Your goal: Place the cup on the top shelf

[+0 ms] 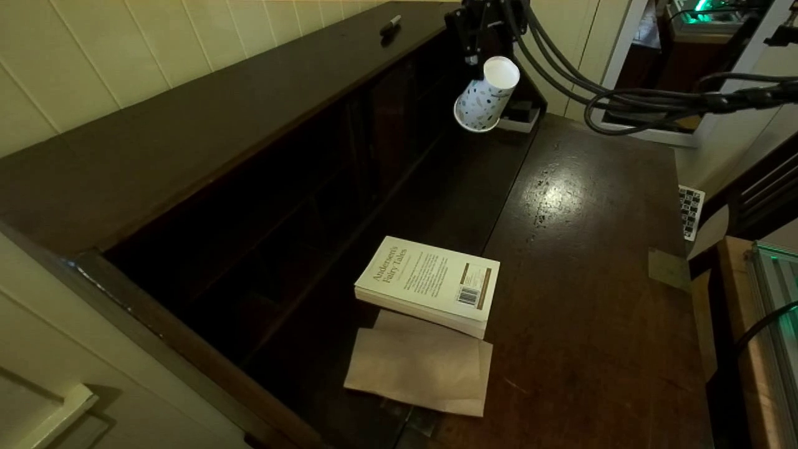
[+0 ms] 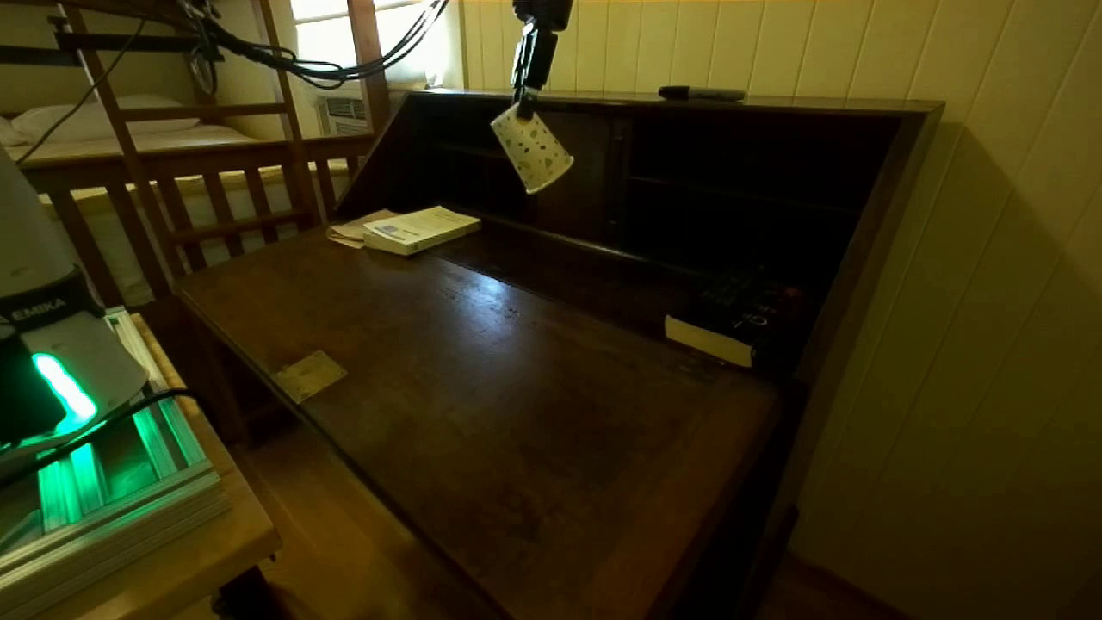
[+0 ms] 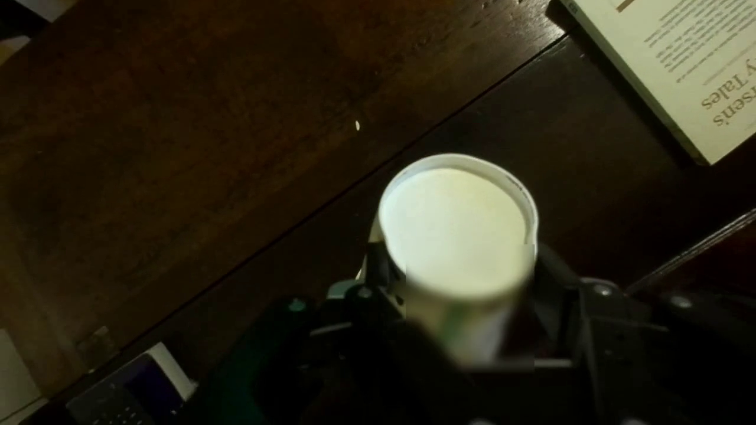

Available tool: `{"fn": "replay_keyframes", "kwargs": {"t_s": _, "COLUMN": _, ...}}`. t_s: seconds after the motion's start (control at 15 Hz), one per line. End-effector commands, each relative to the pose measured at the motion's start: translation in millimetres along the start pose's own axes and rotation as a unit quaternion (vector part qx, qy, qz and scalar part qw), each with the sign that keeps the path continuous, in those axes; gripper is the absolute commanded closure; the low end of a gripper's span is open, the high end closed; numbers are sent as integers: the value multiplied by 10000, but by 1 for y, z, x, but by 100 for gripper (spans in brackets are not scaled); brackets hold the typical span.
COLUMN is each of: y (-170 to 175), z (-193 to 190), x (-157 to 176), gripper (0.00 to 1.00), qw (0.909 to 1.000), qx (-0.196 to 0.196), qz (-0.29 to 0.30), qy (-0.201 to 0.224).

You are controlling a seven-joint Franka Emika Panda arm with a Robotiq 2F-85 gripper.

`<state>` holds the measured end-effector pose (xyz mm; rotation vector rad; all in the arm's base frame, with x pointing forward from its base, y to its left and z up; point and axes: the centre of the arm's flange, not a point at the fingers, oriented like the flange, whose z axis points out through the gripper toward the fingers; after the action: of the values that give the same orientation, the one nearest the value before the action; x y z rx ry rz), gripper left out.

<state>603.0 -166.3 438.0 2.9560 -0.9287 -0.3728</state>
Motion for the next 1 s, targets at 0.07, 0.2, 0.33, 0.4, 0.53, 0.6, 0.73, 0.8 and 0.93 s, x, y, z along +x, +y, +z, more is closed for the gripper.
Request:
{"fn": "replay_keyframes", "kwargs": {"t_s": 0.07, "y": 14, "z": 7, "x": -63, "gripper": 66, "qw": 9975, "qx": -24, "qz": -2, "qy": 712}}
{"fn": "replay_keyframes", "kwargs": {"t_s": 0.2, "y": 16, "z": 6, "x": -72, "gripper": 66, "qw": 9956, "qx": 8, "qz": -22, "qy": 936}}
{"fn": "replay_keyframes", "kwargs": {"t_s": 0.33, "y": 19, "z": 3, "x": -76, "gripper": 66, "qw": 9938, "qx": 45, "qz": -27, "qy": 1112}}
{"fn": "replay_keyframes", "kwargs": {"t_s": 0.4, "y": 20, "z": 1, "x": -76, "gripper": 66, "qw": 9928, "qx": 90, "qz": -16, "qy": 1196}}
{"fn": "replay_keyframes", "kwargs": {"t_s": 0.53, "y": 23, "z": -4, "x": -74, "gripper": 66, "qw": 9900, "qx": 189, "qz": 3, "qy": 1399}}
{"fn": "replay_keyframes", "kwargs": {"t_s": 0.6, "y": 24, "z": -7, "x": -71, "gripper": 66, "qw": 9878, "qx": 242, "qz": 2, "qy": 1537}}
{"fn": "replay_keyframes", "kwargs": {"t_s": 0.73, "y": 22, "z": -14, "x": -69, "gripper": 66, "qw": 9829, "qx": 318, "qz": -34, "qy": 1815}}
{"fn": "replay_keyframes", "kwargs": {"t_s": 0.8, "y": 21, "z": -18, "x": -67, "gripper": 66, "qw": 9796, "qx": 360, "qz": -62, "qy": 1974}}
{"fn": "replay_keyframes", "kwargs": {"t_s": 0.93, "y": 18, "z": -26, "x": -61, "gripper": 66, "qw": 9739, "qx": 414, "qz": -116, "qy": 2227}}
